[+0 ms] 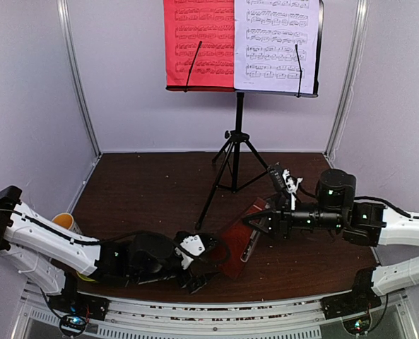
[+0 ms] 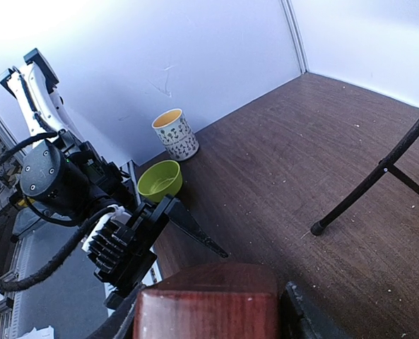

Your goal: Set up the instrument practice props

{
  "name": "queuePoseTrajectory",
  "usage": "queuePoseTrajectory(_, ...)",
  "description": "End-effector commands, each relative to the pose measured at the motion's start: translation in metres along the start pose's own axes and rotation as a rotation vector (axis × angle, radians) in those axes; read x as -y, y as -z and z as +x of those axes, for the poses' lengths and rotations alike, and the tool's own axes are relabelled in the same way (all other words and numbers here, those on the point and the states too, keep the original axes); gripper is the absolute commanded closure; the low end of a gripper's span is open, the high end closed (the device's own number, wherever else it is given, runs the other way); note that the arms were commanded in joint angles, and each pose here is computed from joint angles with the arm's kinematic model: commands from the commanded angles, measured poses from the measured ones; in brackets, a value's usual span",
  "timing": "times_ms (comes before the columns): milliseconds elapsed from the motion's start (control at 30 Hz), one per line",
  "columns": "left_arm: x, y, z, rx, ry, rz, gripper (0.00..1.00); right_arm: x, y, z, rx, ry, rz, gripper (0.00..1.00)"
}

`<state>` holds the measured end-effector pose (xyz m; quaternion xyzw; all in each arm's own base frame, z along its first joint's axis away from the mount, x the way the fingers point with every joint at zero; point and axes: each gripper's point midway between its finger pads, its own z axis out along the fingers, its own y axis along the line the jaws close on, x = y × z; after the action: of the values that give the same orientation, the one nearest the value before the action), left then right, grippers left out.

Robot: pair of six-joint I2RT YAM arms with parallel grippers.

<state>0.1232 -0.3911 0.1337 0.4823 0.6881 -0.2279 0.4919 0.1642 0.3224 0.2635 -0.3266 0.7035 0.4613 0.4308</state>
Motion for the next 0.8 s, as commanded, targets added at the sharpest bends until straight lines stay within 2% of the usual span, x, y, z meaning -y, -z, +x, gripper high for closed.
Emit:
queuePoseTrajectory(0, 0.000, -0.003, -0.023, 0.063, 0.039, -0.012, 0.06, -0.012, 0.006, -0.041, 0.151, 0.017, -0.040, 1.00)
queuePoseTrajectory(133, 0.000, -0.004, -0.025, 0.067, 0.056, -0.011, 0.07, -0.013, 0.004, -0.041, 0.145, 0.018, -0.046, 1.00)
queuePoseTrajectory(233, -0.001, -0.005, -0.024, 0.069, 0.061, -0.013, 0.13, -0.014, 0.004, -0.041, 0.145, 0.019, -0.050, 1.00)
queuePoseTrajectory(600, -0.011, -0.003, -0.022, 0.078, 0.083, -0.010, 0.46, -0.014, 0.005, -0.039, 0.142, 0.025, -0.050, 1.00)
queuePoseTrajectory(700, -0.014, -0.003, -0.021, 0.078, 0.087, -0.016, 0.46, -0.012, 0.005, -0.040, 0.143, 0.022, -0.040, 1.00)
queuePoseTrajectory(767, -0.016, -0.002, -0.020, 0.079, 0.089, -0.028, 0.34, -0.007, 0.005, -0.040, 0.147, 0.016, -0.014, 1.00)
